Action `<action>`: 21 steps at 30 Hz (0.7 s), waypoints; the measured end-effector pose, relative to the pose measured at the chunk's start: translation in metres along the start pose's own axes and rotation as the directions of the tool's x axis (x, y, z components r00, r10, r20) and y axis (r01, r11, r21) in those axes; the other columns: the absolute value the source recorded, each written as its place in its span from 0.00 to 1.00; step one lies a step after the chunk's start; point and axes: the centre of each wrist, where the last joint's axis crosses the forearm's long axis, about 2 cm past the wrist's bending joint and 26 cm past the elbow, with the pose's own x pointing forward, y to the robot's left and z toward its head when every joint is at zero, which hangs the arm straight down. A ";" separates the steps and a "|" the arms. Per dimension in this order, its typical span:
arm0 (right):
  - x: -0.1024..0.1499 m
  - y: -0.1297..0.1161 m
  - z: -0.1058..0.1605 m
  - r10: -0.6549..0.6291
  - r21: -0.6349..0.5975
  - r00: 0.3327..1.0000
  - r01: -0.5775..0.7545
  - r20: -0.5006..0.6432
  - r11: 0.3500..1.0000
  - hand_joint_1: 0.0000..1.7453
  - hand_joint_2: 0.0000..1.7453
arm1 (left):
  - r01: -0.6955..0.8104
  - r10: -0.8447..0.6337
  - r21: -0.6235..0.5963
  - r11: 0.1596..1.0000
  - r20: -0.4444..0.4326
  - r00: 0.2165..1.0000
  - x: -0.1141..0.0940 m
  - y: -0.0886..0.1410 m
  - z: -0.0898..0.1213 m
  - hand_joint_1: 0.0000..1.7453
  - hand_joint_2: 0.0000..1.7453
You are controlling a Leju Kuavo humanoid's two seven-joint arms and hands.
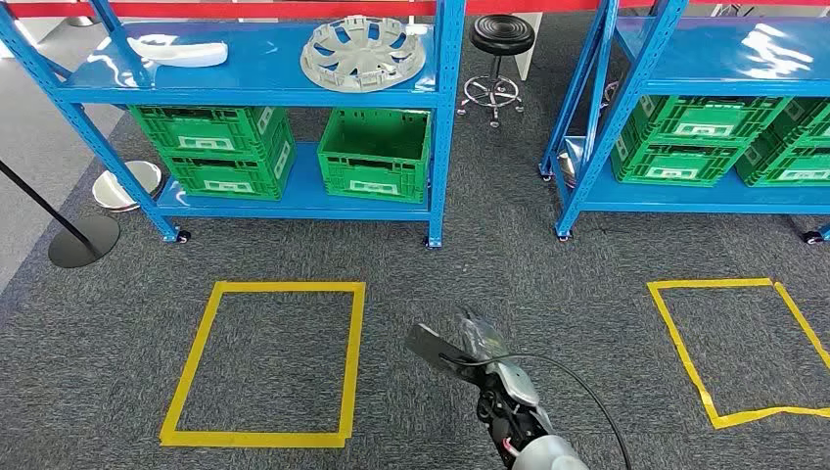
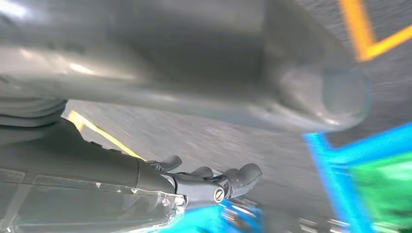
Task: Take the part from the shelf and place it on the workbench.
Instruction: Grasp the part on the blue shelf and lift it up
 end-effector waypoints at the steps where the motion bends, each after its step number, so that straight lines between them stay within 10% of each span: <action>1: 0.003 -0.002 -0.001 0.013 0.002 1.000 -0.013 0.013 1.000 0.00 0.00 | 0.001 -0.001 0.000 1.000 0.000 1.000 0.000 0.000 0.000 0.00 0.00; 21: 0.087 -0.073 -0.023 0.229 -0.128 0.941 -0.202 0.248 0.971 0.00 0.00 | 0.012 -0.012 0.007 1.000 0.000 1.000 0.001 0.002 0.000 0.00 0.00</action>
